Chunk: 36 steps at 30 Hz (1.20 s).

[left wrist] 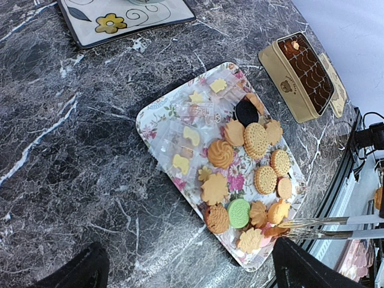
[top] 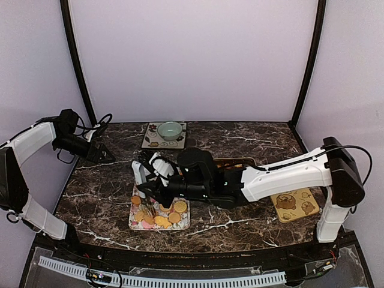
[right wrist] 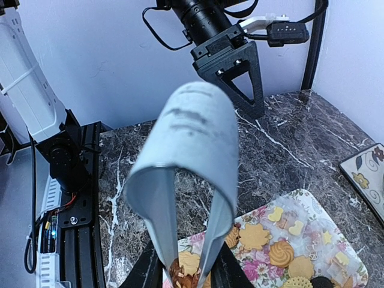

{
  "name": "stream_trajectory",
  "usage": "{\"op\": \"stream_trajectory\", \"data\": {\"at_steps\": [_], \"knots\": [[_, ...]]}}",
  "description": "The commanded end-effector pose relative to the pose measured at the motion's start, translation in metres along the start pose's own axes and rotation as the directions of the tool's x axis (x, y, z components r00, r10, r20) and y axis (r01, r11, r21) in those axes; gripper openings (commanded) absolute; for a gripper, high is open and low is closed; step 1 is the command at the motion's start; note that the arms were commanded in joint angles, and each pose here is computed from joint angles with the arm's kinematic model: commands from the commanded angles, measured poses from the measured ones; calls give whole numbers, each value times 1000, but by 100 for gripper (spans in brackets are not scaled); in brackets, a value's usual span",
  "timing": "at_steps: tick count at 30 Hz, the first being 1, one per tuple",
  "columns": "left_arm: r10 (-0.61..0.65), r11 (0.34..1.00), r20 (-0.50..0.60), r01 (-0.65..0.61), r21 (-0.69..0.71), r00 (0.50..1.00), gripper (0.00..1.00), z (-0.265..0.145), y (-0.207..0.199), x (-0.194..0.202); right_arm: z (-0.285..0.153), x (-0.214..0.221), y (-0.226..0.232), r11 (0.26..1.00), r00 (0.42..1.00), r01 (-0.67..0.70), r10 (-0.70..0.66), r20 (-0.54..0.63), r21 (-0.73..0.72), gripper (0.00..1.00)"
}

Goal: Pack the cookies
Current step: Pick up the fake cookies from the plate, then place the fake cookies in the empty pocket of the box.

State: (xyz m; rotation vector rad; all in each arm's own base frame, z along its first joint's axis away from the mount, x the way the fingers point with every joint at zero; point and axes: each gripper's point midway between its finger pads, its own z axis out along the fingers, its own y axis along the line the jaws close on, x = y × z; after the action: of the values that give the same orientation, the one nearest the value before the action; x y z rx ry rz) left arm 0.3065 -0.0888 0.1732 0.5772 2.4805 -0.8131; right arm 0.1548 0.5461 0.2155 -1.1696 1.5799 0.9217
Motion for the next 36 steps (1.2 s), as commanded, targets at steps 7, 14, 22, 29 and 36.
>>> {"op": "stream_trajectory", "data": {"at_steps": [7, 14, 22, 29, 36], "knots": [[-8, 1000, 0, 8, 18, 1000, 97, -2, -2, 0, -62, -73, -47, 994, 972, -83, 63, 225, 76, 0], [-5, 1000, 3, 5, 20, 1000, 96, -2, -2, -1, -120, -73, -123, 948, 975, -88, 19, 221, 305, 0], [-5, 1000, 2, 5, 22, 1000, 96, -2, -2, -1, -229, -56, -218, 772, 983, -85, -38, 179, 630, 0], [-7, 1000, 3, 7, 22, 1000, 96, -1, -2, -1, -293, -19, -266, 597, 996, -58, -24, 90, 800, 0], [-10, 1000, 3, 9, 21, 1000, 96, -1, -2, 0, -308, 1, -284, 545, 999, -44, -2, 54, 838, 0]]}}
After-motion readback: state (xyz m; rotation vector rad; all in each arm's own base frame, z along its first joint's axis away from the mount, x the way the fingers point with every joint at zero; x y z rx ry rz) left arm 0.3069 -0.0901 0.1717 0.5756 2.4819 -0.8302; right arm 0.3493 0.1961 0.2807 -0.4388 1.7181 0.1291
